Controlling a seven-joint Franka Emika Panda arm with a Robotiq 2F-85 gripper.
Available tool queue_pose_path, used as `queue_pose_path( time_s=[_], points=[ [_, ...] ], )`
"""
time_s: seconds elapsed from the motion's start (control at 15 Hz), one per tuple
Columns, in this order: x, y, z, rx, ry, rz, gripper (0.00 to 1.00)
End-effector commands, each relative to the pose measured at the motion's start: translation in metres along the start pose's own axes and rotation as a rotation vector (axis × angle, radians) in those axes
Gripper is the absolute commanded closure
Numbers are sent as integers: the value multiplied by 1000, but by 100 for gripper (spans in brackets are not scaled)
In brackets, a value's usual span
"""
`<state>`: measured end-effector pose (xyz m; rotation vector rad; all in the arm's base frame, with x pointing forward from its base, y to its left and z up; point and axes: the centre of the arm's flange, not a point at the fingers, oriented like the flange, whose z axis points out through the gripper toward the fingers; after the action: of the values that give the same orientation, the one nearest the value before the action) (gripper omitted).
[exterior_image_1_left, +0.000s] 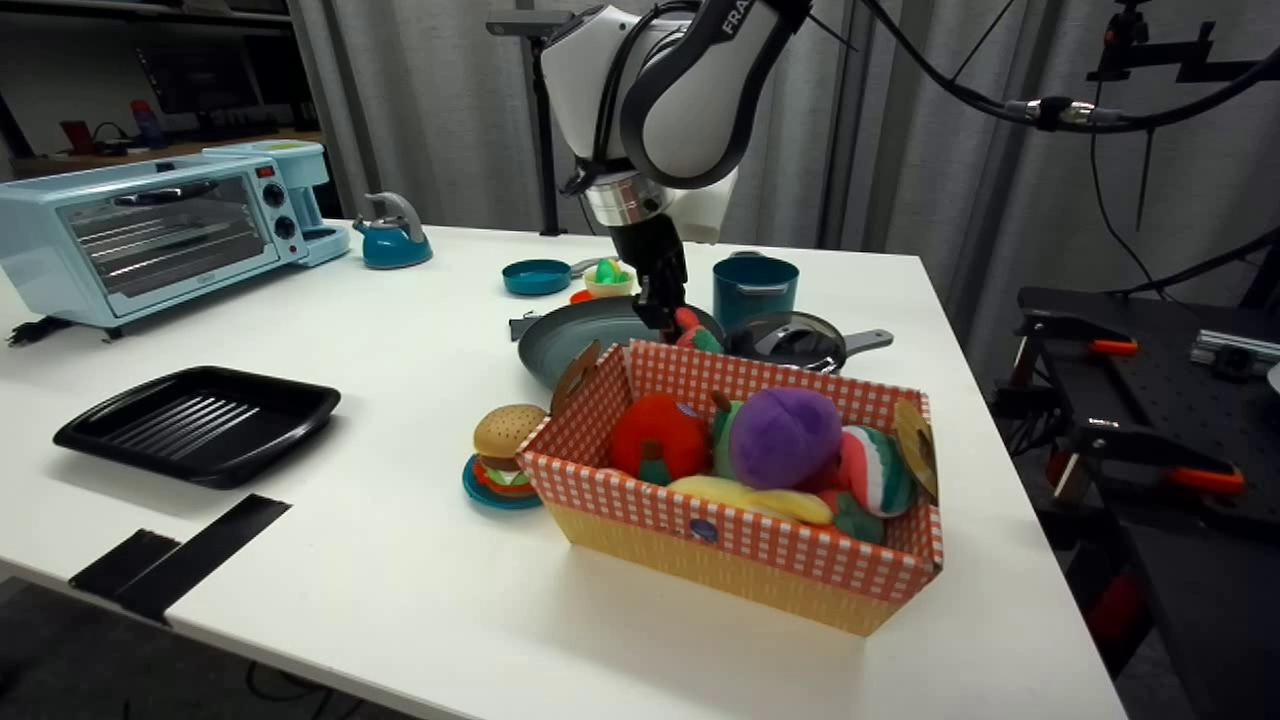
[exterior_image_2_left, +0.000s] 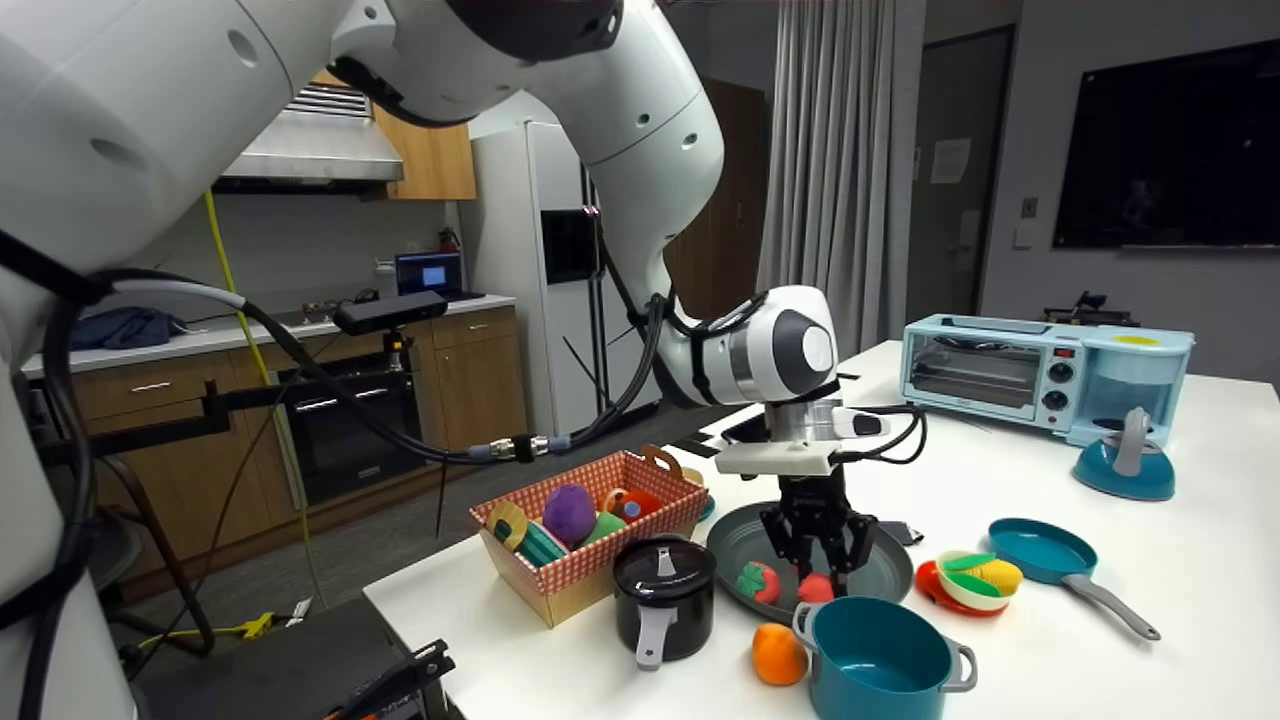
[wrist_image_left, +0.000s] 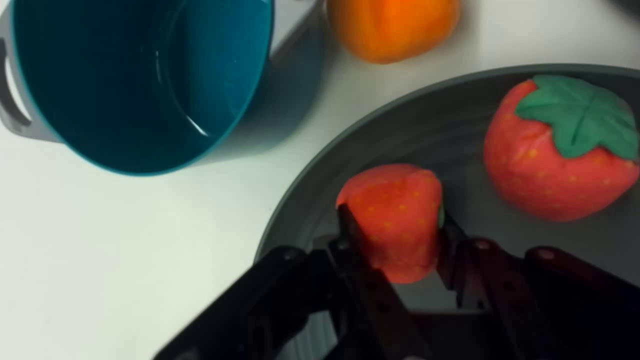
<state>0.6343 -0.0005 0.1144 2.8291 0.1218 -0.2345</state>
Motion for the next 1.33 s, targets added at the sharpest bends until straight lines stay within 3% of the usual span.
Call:
queue_pose_path(
  time_s=[0.0,0.13,0.2,0.4,0.67,0.93,1.27],
  points=[
    [-2,10,0,-31,-27,-11,92],
    [-12,2,-12,-38,-36,-28,99],
    [-18,-3,-19,-43,-44,-39,95],
    [-36,-23,-53,-57,-57,-69,96],
    [-53,-51,-120,-92,-7,-98,96],
    [-78,-83,-170,-52,41,-119,96],
    [-95,-133,-182,34,91,-160,96]
  ],
)
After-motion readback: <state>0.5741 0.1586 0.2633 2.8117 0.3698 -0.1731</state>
